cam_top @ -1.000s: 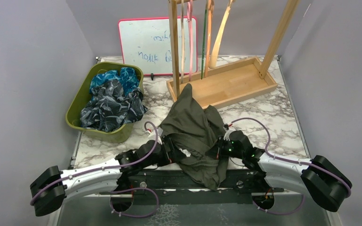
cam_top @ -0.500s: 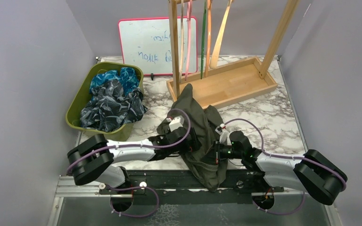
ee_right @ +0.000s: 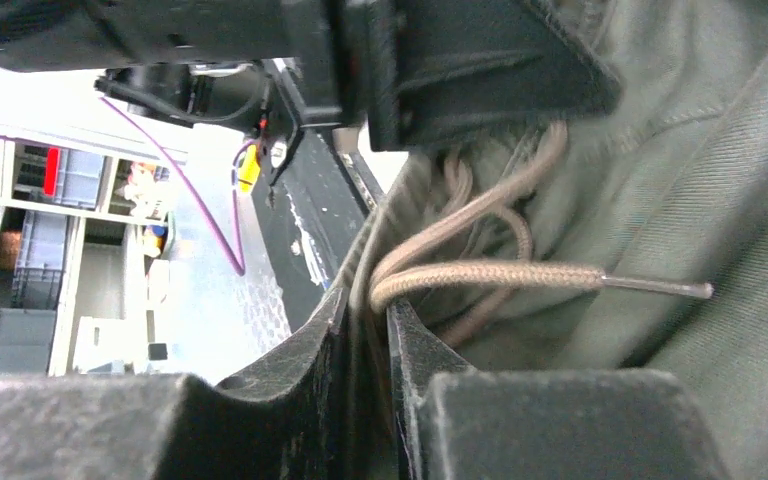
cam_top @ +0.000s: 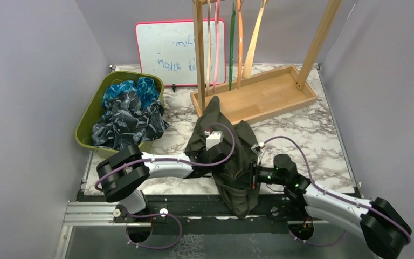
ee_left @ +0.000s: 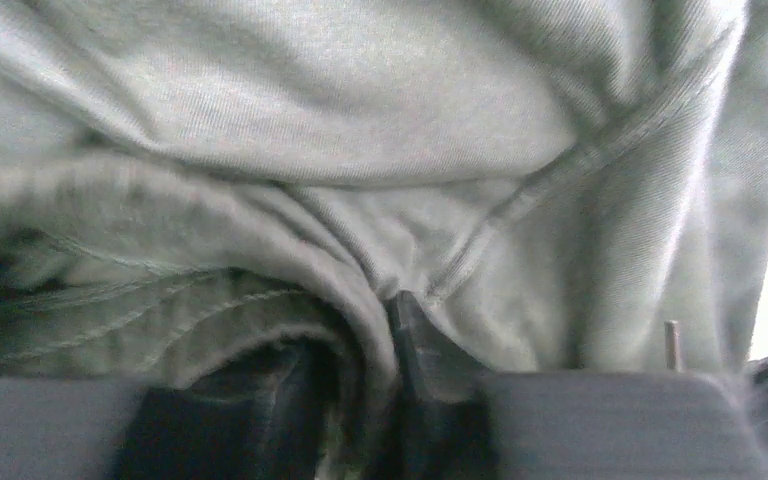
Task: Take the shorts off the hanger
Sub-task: Pick up the shorts at the center of the board, then place the shorts in the basket, then reset both arms
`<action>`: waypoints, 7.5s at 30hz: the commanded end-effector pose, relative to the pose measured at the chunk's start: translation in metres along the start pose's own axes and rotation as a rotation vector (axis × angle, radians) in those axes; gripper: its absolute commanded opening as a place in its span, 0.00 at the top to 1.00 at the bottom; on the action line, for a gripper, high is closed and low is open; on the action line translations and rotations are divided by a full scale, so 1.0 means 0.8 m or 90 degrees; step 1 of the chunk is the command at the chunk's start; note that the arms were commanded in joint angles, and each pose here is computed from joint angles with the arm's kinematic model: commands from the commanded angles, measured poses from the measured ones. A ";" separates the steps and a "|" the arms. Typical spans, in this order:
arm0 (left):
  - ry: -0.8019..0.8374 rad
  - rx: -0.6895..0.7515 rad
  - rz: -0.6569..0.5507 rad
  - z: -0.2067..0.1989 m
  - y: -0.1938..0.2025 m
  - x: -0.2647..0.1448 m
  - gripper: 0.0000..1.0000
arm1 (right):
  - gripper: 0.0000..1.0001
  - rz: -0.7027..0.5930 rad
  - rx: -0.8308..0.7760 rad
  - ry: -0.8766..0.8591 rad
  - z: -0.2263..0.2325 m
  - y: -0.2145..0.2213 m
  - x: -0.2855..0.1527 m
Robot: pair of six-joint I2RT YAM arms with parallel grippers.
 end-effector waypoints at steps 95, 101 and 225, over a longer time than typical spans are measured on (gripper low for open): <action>-0.158 0.105 -0.216 0.120 -0.181 -0.183 1.00 | 0.32 -0.370 0.171 0.338 -0.045 -0.077 -0.126; -0.197 0.051 -0.316 0.145 -0.243 -0.241 1.00 | 0.32 -0.370 0.170 0.342 -0.046 -0.077 -0.125; -0.265 -0.001 -0.486 0.275 -0.227 -0.314 0.01 | 0.01 -0.413 -0.254 0.565 0.058 -0.291 -0.174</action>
Point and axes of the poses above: each gripper's point midway between its finger pads, its own x axis out along the fingers, its own z axis along the line the jaws close on, y = z × x, the point moved 1 cm from there along -x, back along the fingers, and after that the axes turned 5 degrees about x, right-handed, at the moved point
